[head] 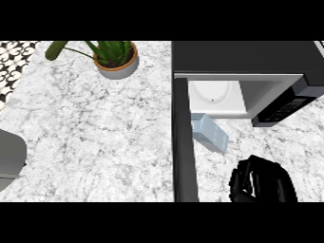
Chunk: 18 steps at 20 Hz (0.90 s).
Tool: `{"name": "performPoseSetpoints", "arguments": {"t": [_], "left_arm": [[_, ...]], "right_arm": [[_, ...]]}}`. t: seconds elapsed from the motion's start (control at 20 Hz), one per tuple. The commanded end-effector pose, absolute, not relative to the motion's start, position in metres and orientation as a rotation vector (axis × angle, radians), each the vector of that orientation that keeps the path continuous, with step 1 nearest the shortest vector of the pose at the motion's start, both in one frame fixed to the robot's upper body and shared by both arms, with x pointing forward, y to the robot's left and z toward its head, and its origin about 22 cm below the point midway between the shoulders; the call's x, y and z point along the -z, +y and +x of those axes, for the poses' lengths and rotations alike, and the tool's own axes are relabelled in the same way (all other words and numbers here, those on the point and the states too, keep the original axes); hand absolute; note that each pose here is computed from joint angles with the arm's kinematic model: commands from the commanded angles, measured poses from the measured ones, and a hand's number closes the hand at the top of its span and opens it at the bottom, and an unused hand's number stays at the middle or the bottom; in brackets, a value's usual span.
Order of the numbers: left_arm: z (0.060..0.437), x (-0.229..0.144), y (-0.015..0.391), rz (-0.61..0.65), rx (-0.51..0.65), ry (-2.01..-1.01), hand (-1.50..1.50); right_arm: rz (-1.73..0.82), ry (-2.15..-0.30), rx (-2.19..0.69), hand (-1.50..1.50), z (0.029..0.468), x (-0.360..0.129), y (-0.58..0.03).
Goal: Pick up the milk, place it into the microwave and close the microwave
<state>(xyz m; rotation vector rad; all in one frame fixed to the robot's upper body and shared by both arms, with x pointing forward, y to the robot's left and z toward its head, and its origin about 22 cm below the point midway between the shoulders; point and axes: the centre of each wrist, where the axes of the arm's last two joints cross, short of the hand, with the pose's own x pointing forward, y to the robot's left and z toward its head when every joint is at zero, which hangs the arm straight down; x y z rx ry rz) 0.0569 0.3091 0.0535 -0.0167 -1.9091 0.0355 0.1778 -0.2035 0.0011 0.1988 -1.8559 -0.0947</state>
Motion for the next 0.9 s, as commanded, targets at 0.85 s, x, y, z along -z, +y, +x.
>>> {"name": "performPoseSetpoints", "arguments": {"t": [0.85], "left_arm": [[0.067, -0.042, 0.332, -0.011, -0.012, -1.883, -1.5]], "right_arm": [[-0.176, -1.753, 0.126, 1.5, 0.322, 0.007, -0.184]]}}
